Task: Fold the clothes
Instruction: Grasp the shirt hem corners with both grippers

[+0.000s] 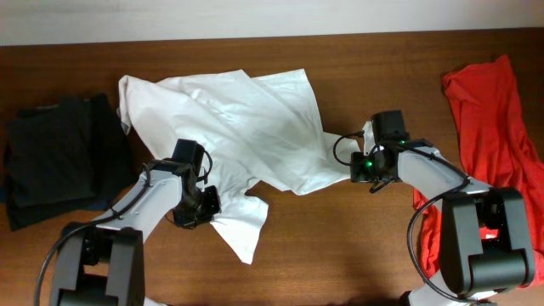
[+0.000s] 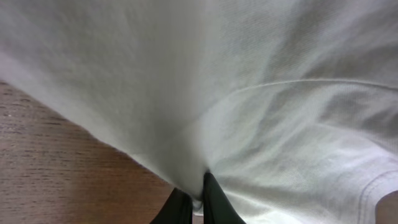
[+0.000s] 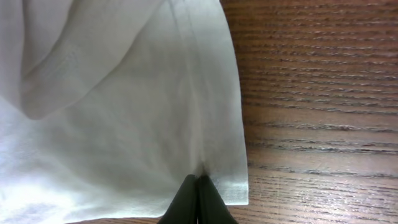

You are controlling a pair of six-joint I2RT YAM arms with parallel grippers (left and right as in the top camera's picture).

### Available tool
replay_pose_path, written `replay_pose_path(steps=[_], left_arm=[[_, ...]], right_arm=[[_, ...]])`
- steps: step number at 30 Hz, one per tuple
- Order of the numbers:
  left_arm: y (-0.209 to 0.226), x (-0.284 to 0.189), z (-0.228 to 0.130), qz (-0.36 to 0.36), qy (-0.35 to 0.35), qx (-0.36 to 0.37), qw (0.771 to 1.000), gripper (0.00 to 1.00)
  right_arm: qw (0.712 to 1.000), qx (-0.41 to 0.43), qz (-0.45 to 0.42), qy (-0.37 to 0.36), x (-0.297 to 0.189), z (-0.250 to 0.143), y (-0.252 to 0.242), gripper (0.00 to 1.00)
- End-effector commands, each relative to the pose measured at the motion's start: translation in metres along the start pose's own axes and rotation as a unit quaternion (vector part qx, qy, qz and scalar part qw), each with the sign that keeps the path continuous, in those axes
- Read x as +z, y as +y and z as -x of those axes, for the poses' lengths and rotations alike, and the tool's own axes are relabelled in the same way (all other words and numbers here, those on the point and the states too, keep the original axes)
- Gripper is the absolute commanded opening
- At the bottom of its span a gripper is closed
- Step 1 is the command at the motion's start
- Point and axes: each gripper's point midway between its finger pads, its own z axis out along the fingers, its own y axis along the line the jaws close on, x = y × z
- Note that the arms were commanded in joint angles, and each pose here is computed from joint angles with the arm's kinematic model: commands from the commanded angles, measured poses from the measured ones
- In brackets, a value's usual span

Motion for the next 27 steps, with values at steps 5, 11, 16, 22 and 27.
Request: replay_pose_path(steps=[5, 11, 16, 22, 27], left_arm=[[0.002, 0.000, -0.002, 0.005, 0.002, 0.000, 1.000, 0.08], [-0.002, -0.001, -0.002, -0.006, 0.005, 0.020, 1.000, 0.78], [0.002, -0.017, 0.008, 0.023, -0.007, 0.030, 0.999, 0.86], [-0.011, -0.027, 0.078, 0.010, -0.158, -0.009, 0.987, 0.72], [-0.015, -0.017, 0.091, 0.004, -0.169, -0.009, 0.985, 0.47]], right_arm=[[0.988, 0.097, -0.076, -0.096, -0.068, 0.092, -0.074, 0.04], [0.973, 0.156, -0.121, -0.117, -0.123, 0.111, -0.137, 0.04], [0.965, 0.165, -0.188, -0.079, -0.116, 0.085, -0.158, 0.04], [0.966, 0.165, -0.188, -0.064, -0.115, 0.077, -0.157, 0.04], [0.967, 0.166, -0.186, -0.062, -0.115, 0.076, -0.156, 0.04]])
